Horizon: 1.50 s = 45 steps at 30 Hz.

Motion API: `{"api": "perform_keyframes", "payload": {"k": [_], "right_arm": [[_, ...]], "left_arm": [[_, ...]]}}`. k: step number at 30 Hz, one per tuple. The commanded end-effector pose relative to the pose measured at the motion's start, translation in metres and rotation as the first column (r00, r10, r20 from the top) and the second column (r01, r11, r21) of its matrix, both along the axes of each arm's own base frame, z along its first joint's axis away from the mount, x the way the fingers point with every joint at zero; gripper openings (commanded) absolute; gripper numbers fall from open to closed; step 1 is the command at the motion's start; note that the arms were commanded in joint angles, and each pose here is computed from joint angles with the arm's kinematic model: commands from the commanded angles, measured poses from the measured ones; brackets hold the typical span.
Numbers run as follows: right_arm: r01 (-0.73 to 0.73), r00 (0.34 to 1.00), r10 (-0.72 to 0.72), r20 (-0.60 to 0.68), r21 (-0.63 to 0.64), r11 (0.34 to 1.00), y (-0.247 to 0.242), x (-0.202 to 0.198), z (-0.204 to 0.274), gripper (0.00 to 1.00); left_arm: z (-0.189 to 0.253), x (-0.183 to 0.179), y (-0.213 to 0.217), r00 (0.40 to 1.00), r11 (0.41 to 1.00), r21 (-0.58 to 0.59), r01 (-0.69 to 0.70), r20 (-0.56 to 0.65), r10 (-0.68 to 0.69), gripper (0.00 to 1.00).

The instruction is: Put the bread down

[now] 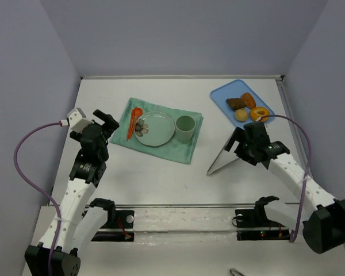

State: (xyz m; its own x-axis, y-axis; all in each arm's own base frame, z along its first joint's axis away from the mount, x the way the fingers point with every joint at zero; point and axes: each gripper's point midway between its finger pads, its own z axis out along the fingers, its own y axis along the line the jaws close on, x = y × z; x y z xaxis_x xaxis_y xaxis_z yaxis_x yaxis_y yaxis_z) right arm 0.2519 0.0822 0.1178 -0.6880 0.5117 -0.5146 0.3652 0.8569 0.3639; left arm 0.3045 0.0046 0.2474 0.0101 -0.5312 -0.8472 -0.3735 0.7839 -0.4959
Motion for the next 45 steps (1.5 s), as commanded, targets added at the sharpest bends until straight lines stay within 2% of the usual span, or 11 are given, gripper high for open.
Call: {"api": "perform_keyframes", "payload": {"k": [1, 8, 20, 29, 31, 32, 33, 35, 36, 42, 45], "right_arm": [[0.113, 0.989, -0.120, -0.092, -0.075, 0.991, 0.009, -0.001, -0.029, 1.00], [0.147, 0.970, -0.182, -0.162, -0.204, 0.968, 0.029, -0.004, -0.056, 1.00], [0.165, 0.962, -0.212, -0.169, -0.254, 0.953, 0.045, 0.024, -0.085, 1.00], [0.213, 0.950, -0.274, -0.151, -0.331, 0.919, 0.029, 0.023, -0.101, 0.98], [0.199, 0.953, -0.260, -0.154, -0.326, 0.924, 0.031, 0.023, -0.103, 0.92], [0.197, 0.954, -0.257, -0.154, -0.322, 0.926, 0.032, 0.024, -0.103, 0.85], [0.202, 0.953, -0.261, -0.153, -0.324, 0.924, 0.030, 0.021, -0.104, 0.71], [0.212, 0.953, -0.269, -0.142, -0.323, 0.922, 0.027, 0.019, -0.102, 0.61], [0.221, 0.952, -0.275, -0.133, -0.323, 0.920, 0.024, 0.018, -0.101, 0.52], [0.266, 0.957, -0.287, -0.046, -0.259, 0.929, 0.010, 0.004, -0.074, 0.25], [0.250, 0.966, -0.258, -0.014, -0.202, 0.947, 0.012, 0.000, -0.051, 0.18]], "left_arm": [[0.007, 0.005, 0.002, 0.999, 1.000, -0.016, -0.021, 0.045, 0.021, 0.99], [0.007, 0.004, 0.002, 0.999, 1.000, -0.020, -0.013, 0.050, 0.014, 0.99], [0.007, 0.006, -0.001, 0.999, 1.000, -0.022, 0.001, 0.052, 0.001, 0.99], [0.005, 0.008, -0.004, 0.999, 1.000, -0.018, 0.015, 0.048, -0.014, 0.99], [0.006, 0.007, -0.003, 0.999, 1.000, -0.014, 0.016, 0.050, -0.015, 0.99], [0.007, 0.007, -0.003, 0.999, 1.000, -0.015, 0.016, 0.053, -0.015, 0.99], [0.007, 0.006, -0.003, 0.998, 1.000, -0.015, 0.016, 0.054, -0.015, 0.99], [0.008, 0.004, -0.002, 0.998, 1.000, -0.016, 0.013, 0.062, -0.012, 0.99], [0.008, 0.004, -0.002, 0.998, 1.000, -0.016, 0.011, 0.065, -0.010, 0.99], [0.013, -0.002, 0.004, 0.996, 1.000, -0.013, -0.012, 0.085, 0.013, 0.99], [0.014, -0.004, 0.005, 0.996, 1.000, -0.011, -0.019, 0.088, 0.020, 0.99]]}}
